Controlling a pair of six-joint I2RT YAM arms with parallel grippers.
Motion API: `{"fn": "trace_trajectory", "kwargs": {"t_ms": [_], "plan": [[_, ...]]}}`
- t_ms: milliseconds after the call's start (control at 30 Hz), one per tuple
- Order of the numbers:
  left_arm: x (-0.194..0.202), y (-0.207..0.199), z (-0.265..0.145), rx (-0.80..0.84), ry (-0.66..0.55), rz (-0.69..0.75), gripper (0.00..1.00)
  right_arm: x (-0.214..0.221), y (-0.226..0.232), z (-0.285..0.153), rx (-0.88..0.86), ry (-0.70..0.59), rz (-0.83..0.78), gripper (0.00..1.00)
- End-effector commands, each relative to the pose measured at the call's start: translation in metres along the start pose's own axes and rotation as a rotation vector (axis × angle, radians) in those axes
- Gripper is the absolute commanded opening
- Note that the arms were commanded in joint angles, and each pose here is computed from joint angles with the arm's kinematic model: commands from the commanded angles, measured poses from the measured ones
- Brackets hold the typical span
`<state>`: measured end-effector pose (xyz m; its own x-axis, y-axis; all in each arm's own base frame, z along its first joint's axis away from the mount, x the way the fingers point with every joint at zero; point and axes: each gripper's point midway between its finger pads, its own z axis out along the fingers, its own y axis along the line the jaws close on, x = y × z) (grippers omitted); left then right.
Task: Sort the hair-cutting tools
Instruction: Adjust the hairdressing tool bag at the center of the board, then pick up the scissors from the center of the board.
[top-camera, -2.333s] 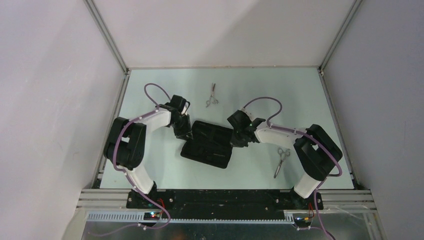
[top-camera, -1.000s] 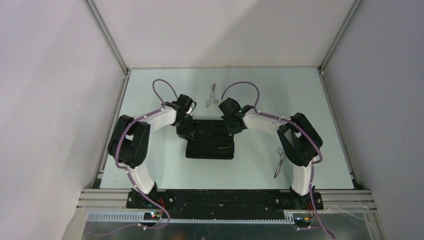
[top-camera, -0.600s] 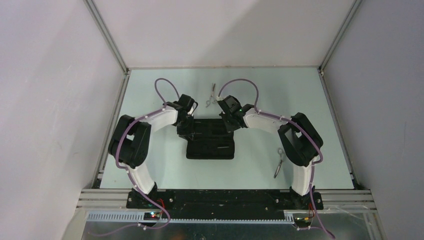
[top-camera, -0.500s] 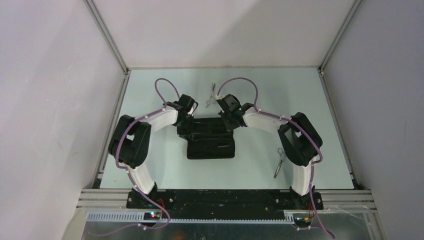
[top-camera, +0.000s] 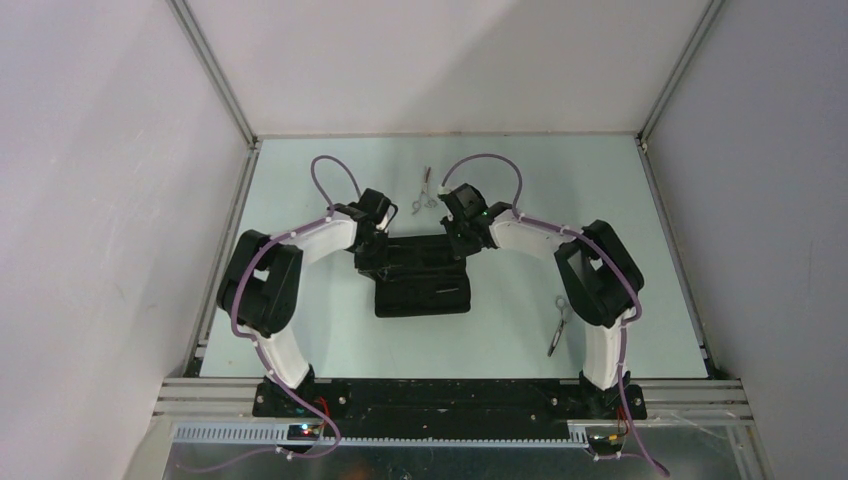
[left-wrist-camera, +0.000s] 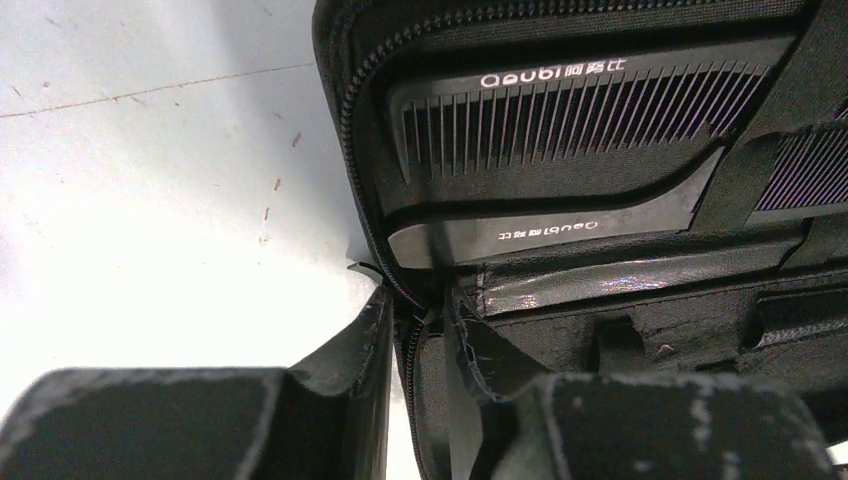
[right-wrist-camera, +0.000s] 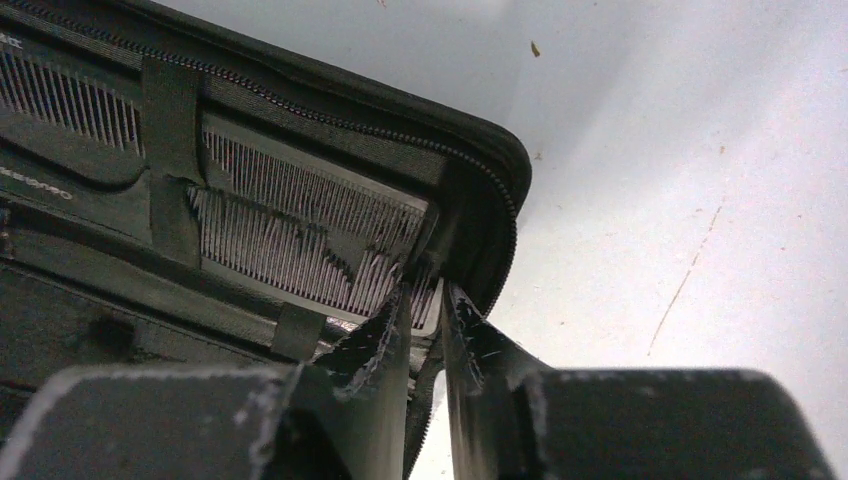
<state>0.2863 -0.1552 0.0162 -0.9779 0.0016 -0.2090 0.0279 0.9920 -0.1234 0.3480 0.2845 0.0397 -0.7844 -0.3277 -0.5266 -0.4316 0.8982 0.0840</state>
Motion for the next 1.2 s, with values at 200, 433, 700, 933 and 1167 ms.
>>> {"fn": "trace_trajectory", "kwargs": {"t_ms": [200,433,700,933,1167], "plan": [[0.015,-0.011,-0.001,0.021,0.047,0.013,0.5,-0.05,-0.007,-0.08,0.002,-0.187,0.225,0.55],[-0.007,-0.009,-0.033,0.021,-0.057,-0.009,0.85,0.009,-0.079,-0.14,0.245,-0.131,0.472,0.76],[-0.025,-0.002,-0.088,0.013,-0.235,-0.019,0.99,0.115,-0.14,-0.195,0.428,-0.034,0.715,0.8],[-0.01,0.001,-0.119,0.083,-0.355,-0.06,1.0,0.162,-0.154,-0.192,0.414,-0.021,0.914,0.74],[0.026,0.006,-0.128,0.155,-0.425,-0.041,0.99,0.193,-0.16,-0.165,0.419,0.04,1.001,0.68]]}}
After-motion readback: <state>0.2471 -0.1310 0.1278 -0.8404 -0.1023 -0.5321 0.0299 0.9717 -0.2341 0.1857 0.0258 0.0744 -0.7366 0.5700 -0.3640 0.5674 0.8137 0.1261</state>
